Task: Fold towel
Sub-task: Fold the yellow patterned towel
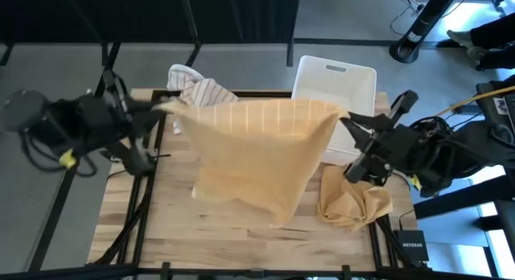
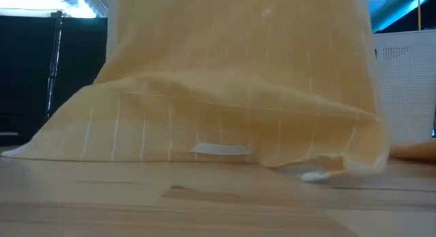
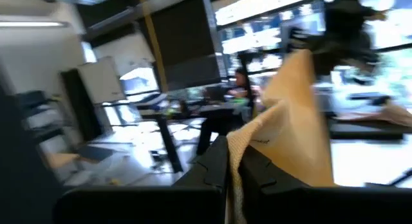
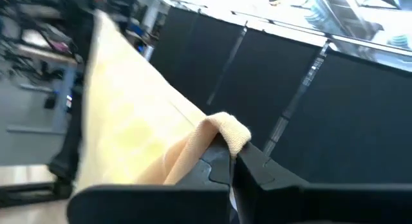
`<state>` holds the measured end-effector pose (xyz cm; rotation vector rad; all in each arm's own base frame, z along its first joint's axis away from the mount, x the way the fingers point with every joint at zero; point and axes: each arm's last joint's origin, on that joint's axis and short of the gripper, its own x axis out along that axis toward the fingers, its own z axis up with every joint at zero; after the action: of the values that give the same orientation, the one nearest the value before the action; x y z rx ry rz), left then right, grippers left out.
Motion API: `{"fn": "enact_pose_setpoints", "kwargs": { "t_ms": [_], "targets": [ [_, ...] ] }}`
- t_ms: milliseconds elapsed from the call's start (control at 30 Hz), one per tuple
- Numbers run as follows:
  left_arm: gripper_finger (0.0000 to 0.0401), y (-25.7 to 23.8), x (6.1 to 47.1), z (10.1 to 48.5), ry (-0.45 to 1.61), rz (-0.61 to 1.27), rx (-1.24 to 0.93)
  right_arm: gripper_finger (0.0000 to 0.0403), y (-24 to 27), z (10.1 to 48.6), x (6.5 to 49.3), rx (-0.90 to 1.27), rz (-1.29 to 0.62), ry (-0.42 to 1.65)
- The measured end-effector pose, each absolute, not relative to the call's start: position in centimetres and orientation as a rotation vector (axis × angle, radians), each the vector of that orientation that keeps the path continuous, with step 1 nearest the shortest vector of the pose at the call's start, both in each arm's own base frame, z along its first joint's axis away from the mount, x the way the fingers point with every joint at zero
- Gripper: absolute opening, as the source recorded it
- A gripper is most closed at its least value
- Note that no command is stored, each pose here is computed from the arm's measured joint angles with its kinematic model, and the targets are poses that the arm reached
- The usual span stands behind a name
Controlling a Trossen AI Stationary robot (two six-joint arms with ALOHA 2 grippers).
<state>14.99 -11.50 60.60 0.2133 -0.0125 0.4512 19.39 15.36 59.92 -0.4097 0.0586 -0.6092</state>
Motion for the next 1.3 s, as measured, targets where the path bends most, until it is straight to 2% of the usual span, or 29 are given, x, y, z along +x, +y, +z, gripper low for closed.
{"fn": "enact_pose_setpoints", "kwargs": {
  "t_ms": [300,500,767,967,1100,1300],
  "targets": [
    [0.0001,-13.7,12.2,58.4,0.056,0.245,0.14,0.0002,15.4,59.7,19.5,-0.451,-0.624,0.089],
    [0.0001,-14.2,11.3,57.2,0.089,0.193,-0.037,0.0002,16.3,58.5,20.3,-0.453,-0.61,0.105],
    [0.0001,-18.4,11.4,56.0,0.146,-0.011,-0.106,0.0003,23.6,56.3,21.4,-0.474,-0.371,0.021],
    [0.0001,-23.4,11.4,57.9,-0.028,-0.121,0.02,0.0002,27.9,56.6,20.8,-0.478,-0.323,-0.095],
    [0.0001,-24.1,10.3,60.4,-0.177,-0.064,0.113,0.0004,27.1,58.1,20.3,-0.464,-0.381,-0.199],
    [0.0002,-22.1,9.8,62.9,-0.248,0.098,0.161,0.0002,23.6,60.3,19.7,-0.442,-0.459,-0.245]
  ]
}}
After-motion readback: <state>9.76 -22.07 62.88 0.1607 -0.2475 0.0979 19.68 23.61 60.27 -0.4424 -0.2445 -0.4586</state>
